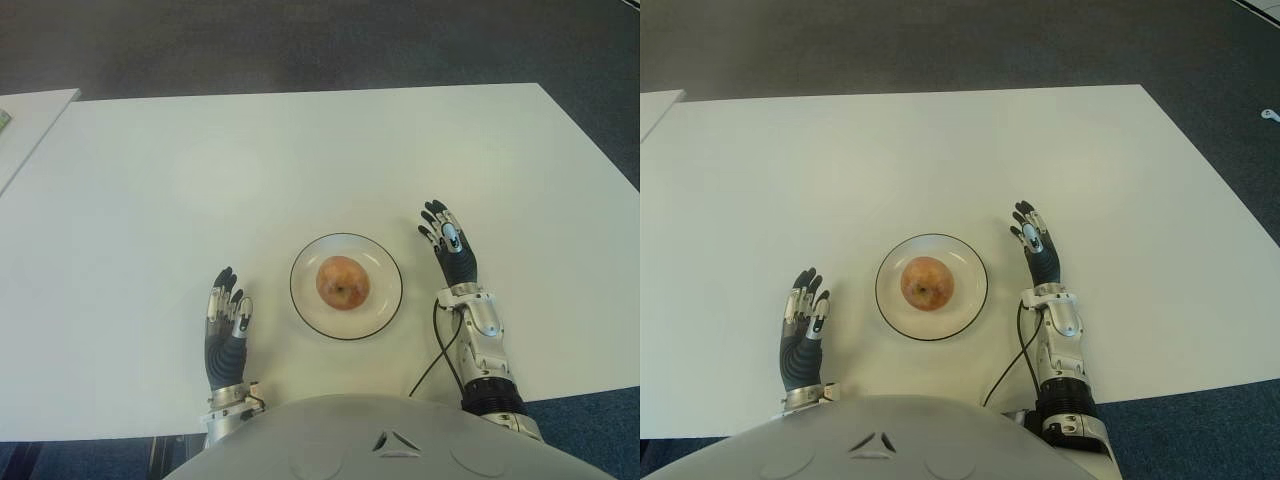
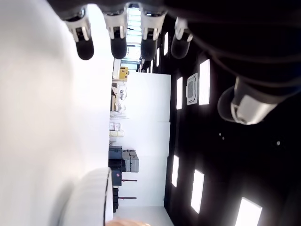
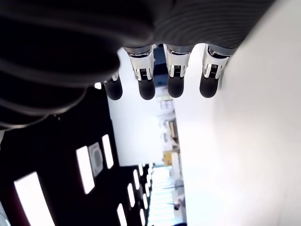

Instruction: Put the apples into the plate.

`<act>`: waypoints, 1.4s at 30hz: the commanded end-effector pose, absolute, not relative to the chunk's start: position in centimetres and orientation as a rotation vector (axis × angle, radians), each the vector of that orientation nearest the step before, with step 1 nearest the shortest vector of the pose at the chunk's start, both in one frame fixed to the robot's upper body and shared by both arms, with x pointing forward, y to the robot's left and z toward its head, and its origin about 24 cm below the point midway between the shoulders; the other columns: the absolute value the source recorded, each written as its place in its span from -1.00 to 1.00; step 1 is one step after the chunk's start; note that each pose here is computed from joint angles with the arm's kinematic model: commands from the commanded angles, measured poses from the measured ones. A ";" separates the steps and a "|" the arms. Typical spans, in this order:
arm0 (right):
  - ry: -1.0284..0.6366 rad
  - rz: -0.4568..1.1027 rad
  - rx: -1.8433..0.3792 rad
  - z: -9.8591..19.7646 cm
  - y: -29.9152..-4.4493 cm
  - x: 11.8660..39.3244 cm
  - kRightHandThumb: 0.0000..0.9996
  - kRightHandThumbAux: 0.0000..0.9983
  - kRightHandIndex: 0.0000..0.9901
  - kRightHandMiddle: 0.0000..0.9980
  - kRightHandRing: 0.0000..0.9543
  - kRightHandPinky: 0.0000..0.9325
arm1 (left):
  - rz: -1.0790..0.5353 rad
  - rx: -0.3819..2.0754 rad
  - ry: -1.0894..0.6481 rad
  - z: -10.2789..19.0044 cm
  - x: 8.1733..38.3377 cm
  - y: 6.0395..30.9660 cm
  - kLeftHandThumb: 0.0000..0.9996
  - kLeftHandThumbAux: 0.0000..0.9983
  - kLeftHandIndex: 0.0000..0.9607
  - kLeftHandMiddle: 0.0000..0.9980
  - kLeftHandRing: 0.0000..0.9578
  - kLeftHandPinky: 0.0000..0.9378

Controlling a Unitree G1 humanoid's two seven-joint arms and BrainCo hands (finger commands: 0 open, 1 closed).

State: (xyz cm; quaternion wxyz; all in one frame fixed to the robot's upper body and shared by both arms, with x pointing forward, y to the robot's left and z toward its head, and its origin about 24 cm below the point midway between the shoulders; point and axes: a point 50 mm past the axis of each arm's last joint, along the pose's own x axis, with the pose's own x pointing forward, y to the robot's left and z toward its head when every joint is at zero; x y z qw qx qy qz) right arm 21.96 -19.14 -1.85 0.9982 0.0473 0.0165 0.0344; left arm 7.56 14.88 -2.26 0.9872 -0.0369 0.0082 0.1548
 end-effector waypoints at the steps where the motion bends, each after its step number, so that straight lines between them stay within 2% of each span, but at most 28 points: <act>1: 0.167 0.046 0.119 -4.6 -18.5 20.0 -0.95 -0.33 -1.00 -1.00 -1.00 -1.00 | 0.327 -0.086 0.086 -3.3 7.4 15.2 -0.76 -0.11 -1.00 -1.00 -1.00 -1.00; 16: 0.156 0.013 0.102 -4.9 -18.5 19.1 -0.93 -0.26 -1.00 -1.00 -1.00 -1.00 | 0.273 -0.058 0.064 -2.9 8.0 15.8 -0.82 -0.05 -0.99 -1.00 -1.00 -1.00; 23: 0.138 0.032 0.104 -4.7 -18.8 18.0 -0.91 -0.19 -1.00 -1.00 -1.00 -1.00 | 0.266 -0.080 0.076 -2.9 8.3 15.9 -0.81 -0.03 -1.00 -1.00 -1.00 -1.00; 42: 0.119 0.048 0.074 -3.9 -19.0 14.7 -0.85 -0.18 -1.00 -1.00 -1.00 -1.00 | 0.310 -0.089 0.093 -2.9 8.2 16.0 -0.74 0.01 -1.00 -1.00 -1.00 -1.00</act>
